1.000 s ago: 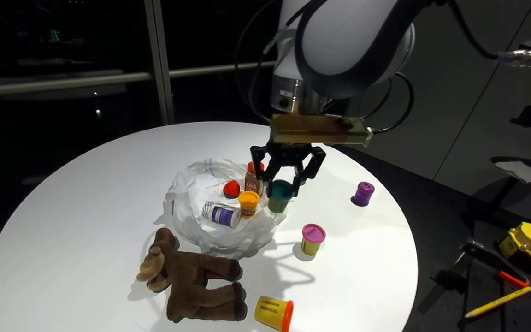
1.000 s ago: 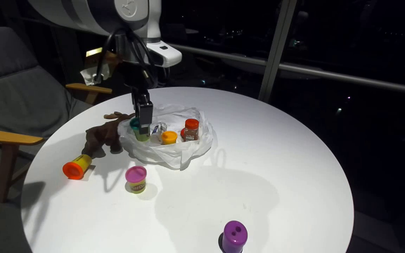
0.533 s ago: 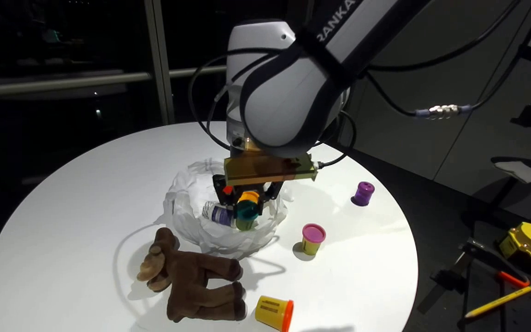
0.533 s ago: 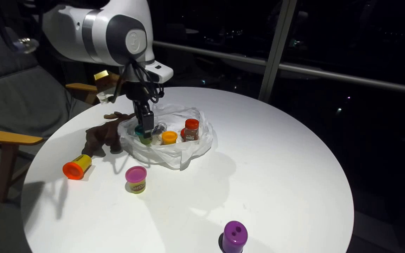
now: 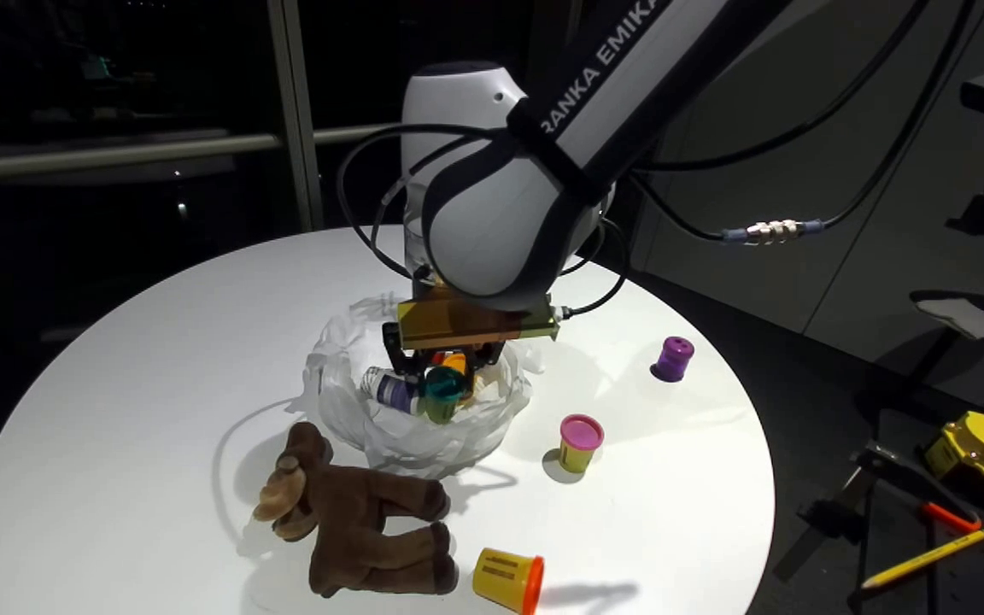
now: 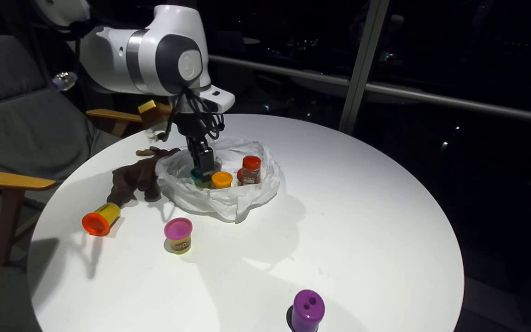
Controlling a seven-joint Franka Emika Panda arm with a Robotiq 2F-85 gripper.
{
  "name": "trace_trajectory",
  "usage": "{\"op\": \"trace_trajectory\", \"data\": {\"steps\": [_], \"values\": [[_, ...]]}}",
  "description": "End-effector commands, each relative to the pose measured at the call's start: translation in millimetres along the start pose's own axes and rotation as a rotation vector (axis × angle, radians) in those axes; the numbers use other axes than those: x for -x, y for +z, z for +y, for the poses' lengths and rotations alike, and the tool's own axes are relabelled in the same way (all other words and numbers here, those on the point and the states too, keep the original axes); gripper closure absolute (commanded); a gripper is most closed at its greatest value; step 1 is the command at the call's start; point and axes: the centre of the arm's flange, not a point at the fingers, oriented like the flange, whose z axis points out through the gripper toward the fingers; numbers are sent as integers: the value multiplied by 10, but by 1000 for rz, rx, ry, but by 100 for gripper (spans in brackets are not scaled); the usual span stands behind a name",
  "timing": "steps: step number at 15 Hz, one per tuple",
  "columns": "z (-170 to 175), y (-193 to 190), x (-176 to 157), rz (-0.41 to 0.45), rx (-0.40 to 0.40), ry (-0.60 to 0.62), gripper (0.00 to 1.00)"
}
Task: Put the objects on the table into the plastic bag.
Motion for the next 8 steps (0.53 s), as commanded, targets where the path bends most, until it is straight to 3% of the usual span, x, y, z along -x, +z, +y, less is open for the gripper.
{"op": "trace_trajectory", "data": {"steps": [1, 2, 8], "values": [[32, -193, -11, -15, 24, -49, 8], [100, -303, 27, -21, 36, -61, 1], [763, -708, 266, 47, 152, -217, 0]]}}
